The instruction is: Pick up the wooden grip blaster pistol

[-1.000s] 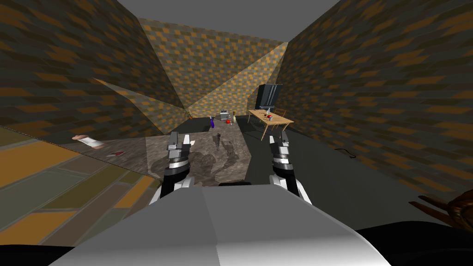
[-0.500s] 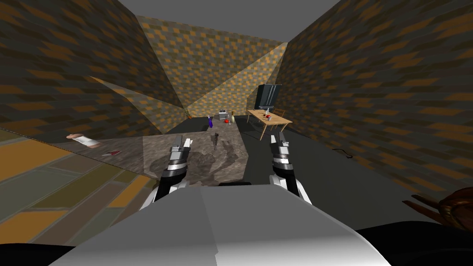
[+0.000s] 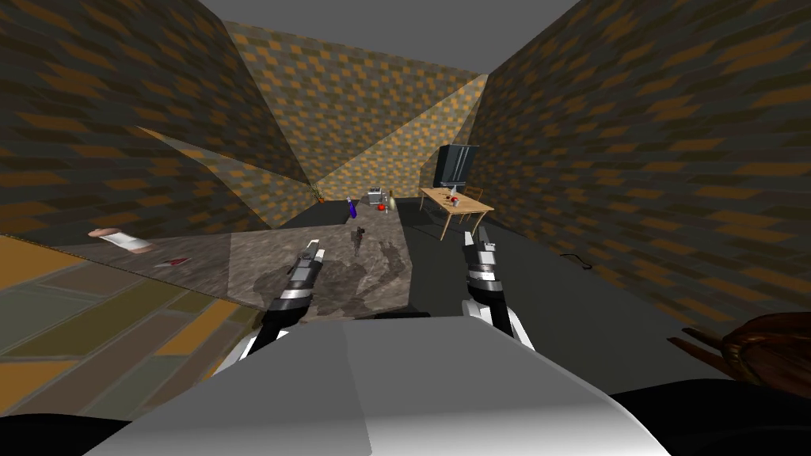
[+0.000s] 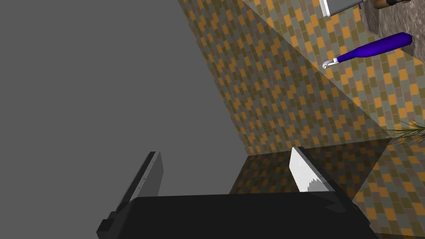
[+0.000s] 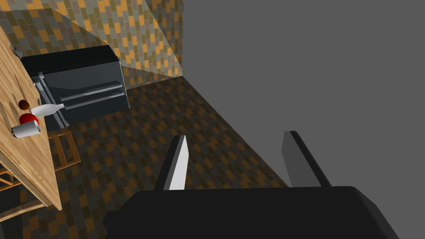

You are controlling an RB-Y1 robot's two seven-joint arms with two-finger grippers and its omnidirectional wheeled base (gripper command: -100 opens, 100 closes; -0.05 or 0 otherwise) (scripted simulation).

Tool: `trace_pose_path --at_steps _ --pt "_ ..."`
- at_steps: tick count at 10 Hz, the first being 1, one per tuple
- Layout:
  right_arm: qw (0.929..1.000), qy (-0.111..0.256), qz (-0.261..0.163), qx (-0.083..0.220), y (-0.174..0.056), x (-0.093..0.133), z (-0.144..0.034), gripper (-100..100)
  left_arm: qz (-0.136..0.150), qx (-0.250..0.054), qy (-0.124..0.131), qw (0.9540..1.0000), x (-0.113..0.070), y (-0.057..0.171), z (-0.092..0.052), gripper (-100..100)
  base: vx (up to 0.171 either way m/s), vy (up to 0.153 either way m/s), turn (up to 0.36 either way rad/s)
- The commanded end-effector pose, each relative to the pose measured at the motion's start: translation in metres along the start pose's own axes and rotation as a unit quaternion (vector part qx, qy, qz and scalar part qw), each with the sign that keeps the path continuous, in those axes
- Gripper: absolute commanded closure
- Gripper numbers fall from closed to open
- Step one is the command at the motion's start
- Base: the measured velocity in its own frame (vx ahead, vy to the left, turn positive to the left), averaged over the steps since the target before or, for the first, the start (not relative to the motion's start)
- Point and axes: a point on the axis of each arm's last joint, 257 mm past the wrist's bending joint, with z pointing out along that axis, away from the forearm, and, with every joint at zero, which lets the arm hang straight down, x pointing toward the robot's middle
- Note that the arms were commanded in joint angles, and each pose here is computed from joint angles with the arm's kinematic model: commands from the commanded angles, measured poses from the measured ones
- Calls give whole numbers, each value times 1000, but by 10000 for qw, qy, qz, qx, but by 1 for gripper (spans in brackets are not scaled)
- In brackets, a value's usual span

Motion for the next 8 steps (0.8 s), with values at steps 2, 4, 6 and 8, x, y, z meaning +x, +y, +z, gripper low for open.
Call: trace_pose_path --at_steps 2,4,6,8 --pt "10000 0 0 0 0 0 0 0 400 -704 329 9962 -7 49 -22 -100 -41 -190 -58" --pt "10000 0 0 0 0 0 0 0 725 -1272 595 9874 -18 88 -45 -100 -29 -220 -68" --pt "10000 0 0 0 0 0 0 0 1030 -1863 825 9736 -33 126 -73 -100 10 -191 -114" --pt "10000 0 -1 1 0 0 0 0 1230 -2134 1001 9640 -43 144 -87 -100 7 -109 -57"
